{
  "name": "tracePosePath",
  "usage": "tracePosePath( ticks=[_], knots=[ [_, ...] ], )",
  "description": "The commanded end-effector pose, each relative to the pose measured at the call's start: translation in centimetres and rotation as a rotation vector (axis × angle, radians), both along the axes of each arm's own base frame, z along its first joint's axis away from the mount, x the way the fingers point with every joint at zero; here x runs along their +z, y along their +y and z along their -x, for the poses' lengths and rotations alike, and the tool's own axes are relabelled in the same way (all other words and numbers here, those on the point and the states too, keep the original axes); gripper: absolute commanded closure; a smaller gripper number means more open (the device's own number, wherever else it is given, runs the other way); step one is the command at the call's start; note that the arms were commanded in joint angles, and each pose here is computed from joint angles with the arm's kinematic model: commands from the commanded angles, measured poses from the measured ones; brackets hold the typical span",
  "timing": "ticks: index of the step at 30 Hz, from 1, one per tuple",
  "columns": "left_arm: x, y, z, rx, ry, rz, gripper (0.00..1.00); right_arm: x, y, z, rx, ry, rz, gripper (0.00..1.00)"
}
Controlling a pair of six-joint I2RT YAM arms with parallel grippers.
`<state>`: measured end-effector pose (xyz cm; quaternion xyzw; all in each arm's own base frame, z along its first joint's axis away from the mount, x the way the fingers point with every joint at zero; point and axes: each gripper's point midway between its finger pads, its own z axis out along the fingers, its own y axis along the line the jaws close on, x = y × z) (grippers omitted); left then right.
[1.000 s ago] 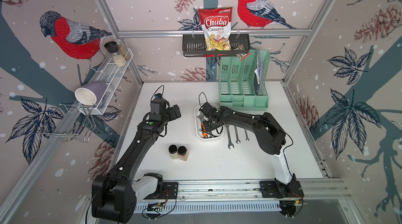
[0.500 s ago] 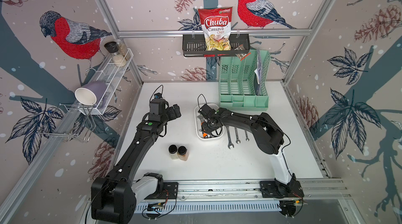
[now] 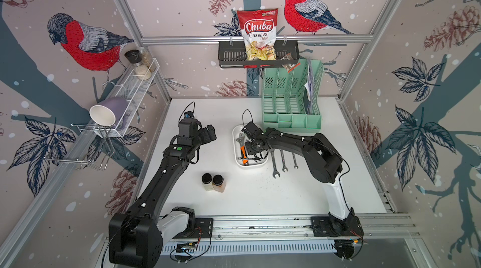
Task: Take out the wrench from the storage box
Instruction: Pick up the wrench from the storage box.
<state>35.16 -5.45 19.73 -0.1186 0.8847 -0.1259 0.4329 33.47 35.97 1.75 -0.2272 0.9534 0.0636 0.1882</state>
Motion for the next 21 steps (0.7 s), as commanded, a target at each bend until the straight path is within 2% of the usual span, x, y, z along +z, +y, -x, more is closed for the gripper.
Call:
tracePosePath(
  ticks=[1, 7, 12, 21],
  knots=[
    [0.5, 0.3, -0.3, 0.016, -0.024, -0.001, 0.05, -1.2, -1.9, 0.8, -0.028, 0.05, 0.082, 0.77],
    [0.8, 0.4, -0.3, 0.02, -0.035, -0.003, 0.05, -1.5, -2.1, 0.7, -0.029, 0.05, 0.121, 0.7],
    [1.0, 0.5, -0.2, 0.021, -0.04, -0.001, 0.05, -1.8, -2.0, 0.8, -0.036, 0.059, 0.121, 0.69],
    [1.4, 0.6, -0.1, 0.021, -0.055, 0.003, 0.05, -3.1, -2.5, 1.2, -0.055, 0.084, 0.144, 0.8]
  ],
)
